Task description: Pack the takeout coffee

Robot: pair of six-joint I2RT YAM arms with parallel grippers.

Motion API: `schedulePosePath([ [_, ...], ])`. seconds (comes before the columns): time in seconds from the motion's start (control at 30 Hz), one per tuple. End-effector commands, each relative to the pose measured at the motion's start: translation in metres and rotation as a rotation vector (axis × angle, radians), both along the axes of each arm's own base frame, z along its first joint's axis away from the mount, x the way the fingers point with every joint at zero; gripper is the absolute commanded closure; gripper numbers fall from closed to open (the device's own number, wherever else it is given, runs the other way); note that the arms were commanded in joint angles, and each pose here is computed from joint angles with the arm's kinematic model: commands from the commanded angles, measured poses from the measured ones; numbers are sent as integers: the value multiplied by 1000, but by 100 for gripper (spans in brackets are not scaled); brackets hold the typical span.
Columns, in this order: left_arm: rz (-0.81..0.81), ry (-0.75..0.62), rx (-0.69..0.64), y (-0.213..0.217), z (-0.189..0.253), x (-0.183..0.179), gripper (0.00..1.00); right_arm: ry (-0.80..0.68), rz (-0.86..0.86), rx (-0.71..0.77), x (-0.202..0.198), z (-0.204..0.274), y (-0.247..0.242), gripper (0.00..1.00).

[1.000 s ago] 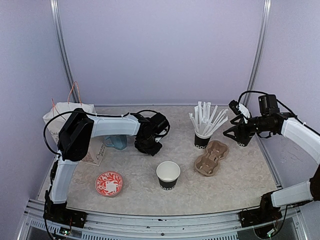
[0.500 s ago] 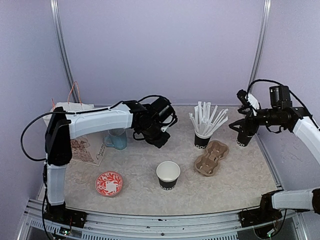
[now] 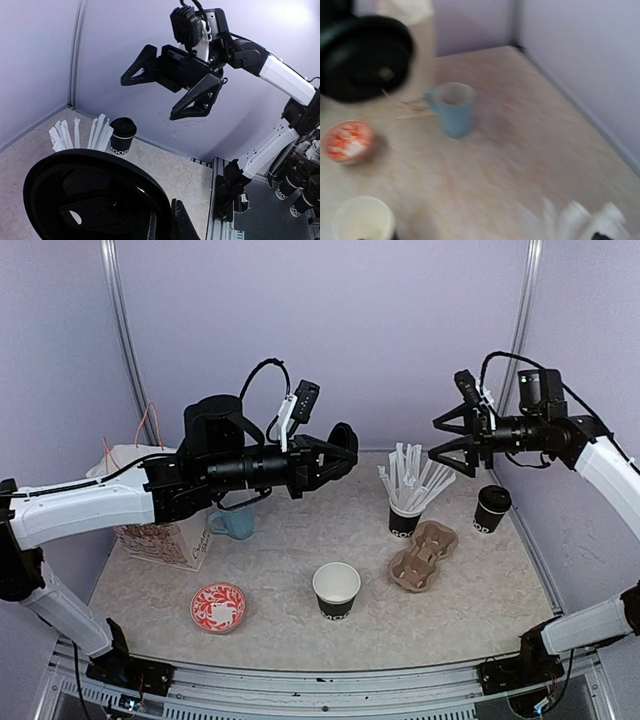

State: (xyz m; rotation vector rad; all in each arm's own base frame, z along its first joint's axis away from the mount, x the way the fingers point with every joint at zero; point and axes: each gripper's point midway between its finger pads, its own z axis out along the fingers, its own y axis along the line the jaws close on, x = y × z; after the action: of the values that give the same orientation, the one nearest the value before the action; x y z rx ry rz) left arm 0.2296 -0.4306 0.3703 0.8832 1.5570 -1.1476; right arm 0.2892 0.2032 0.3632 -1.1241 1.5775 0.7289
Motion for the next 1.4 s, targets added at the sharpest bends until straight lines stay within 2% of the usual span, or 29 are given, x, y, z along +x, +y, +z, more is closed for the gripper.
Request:
schedulePosePath([
  [0.0, -161, -42, -308, 8, 51, -17, 97, 11, 160, 26, -8, 12, 49, 4],
  [0.3, -300, 68, -511, 26, 46, -15, 97, -8, 336, 11, -24, 19, 124, 1],
  [0.67, -321, 127, -566, 28, 41, -5, 97, 7, 356, 12, -31, 22, 162, 2],
  [0.9, -321, 158, -599, 25, 37, 1, 97, 23, 355, 40, -31, 33, 173, 7],
  [1.27, -286, 166, -615, 27, 36, 7, 95, 51, 312, 57, -24, 36, 174, 22],
  [1.33, -282, 173, -610, 26, 34, 7, 92, 52, 316, 55, -26, 34, 174, 25],
  [1.37, -279, 174, -608, 26, 33, 8, 86, 51, 315, 52, -25, 33, 174, 26],
])
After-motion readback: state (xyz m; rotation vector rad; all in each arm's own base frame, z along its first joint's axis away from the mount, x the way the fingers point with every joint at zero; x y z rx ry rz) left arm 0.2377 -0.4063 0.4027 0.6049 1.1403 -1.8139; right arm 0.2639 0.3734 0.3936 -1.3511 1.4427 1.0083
